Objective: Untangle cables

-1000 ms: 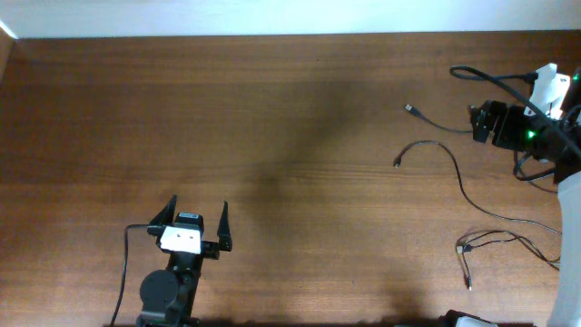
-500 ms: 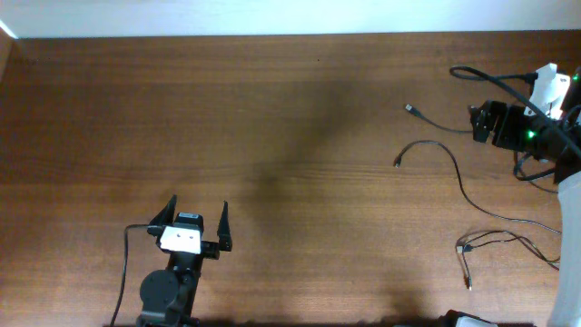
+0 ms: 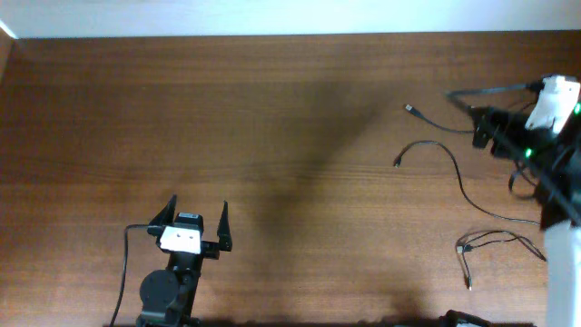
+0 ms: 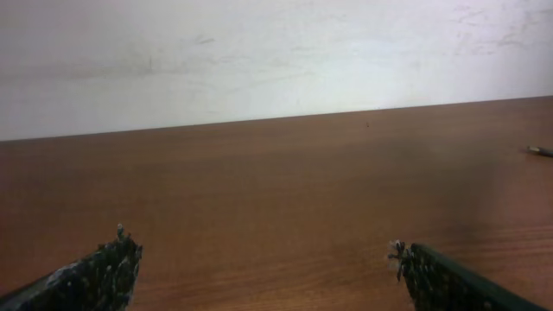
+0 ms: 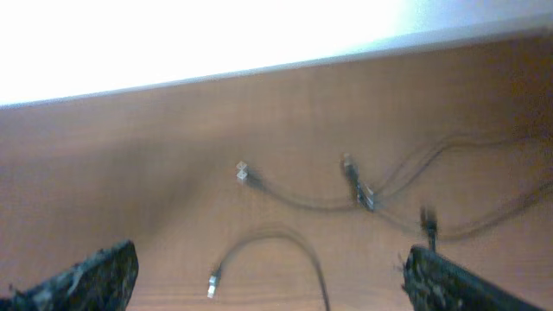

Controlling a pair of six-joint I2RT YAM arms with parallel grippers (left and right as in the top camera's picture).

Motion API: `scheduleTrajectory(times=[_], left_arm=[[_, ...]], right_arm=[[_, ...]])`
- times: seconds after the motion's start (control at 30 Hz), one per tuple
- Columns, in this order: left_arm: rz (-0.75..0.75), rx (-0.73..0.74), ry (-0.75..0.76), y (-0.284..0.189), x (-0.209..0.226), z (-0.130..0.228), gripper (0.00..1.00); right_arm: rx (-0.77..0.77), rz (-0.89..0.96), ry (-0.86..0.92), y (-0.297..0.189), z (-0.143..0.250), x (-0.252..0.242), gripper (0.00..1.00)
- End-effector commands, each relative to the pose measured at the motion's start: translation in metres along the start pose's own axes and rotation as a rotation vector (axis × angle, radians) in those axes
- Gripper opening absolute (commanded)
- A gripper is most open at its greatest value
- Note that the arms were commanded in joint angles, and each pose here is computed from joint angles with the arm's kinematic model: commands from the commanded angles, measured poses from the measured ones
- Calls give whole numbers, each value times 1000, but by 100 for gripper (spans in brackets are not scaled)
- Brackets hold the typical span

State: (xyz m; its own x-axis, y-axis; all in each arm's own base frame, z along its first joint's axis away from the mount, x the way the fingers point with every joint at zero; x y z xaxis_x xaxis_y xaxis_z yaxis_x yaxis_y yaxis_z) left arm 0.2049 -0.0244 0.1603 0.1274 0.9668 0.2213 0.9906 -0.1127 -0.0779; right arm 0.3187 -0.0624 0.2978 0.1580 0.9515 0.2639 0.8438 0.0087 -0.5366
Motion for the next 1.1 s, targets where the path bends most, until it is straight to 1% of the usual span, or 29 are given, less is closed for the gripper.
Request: scheduleTrajectory(times=[0.0,0.03,0.07,0.17,0.27,0.33,0.43,0.47,0.77,0.97,1.07], left_arm=[[19,-2,-10,0,-3,0,99],[19,-2,-10,0,-3,0,99],[19,-2,-10,0,-3,0,99],[19,-2,-10,0,-3,0,99],[19,-2,-10,0,-3,0,99],[19,-2,-10,0,-3,0,99],[19,-2,-10,0,-3,0,99],[19,-2,-10,0,-3,0,99],[19,-2,-10,0,-3,0,99],[19,-2,-10,0,-3,0,99],[19,-2,-10,0,-3,0,99]], right_arm=[[-109,-65,-47,-5,33,11,99],[-140,-81,-59,-6,38,13,99],[-212,-119,-84,-8,51,16,99],[-331,-184,-128,-13,78,20,99],[-467,-227,-124,-18,113,16,99],[-505,-238,-125,-18,132,12,99],[-518,-241,-126,-14,160,6,99],[-491,-231,-117,-13,167,4,98],[-406,-211,-92,-15,192,-1,99],[-472,-219,-128,-24,185,5,99],[-471,-229,-131,-24,185,8,99]])
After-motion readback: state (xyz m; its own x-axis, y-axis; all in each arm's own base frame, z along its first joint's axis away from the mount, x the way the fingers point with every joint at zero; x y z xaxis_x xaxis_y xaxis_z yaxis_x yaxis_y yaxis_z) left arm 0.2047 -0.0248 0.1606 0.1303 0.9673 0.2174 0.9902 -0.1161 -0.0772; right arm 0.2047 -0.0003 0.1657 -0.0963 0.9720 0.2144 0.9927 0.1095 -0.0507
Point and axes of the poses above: each gripper's point midway between its finger pads, its own y axis out along the fingers, its own x axis along the line the jaws close on, z = x × y, the point moved 4 cm from there along -y, back along the fingers, and after that the axes turned 10 degrees about y, right-handed, at the moved point
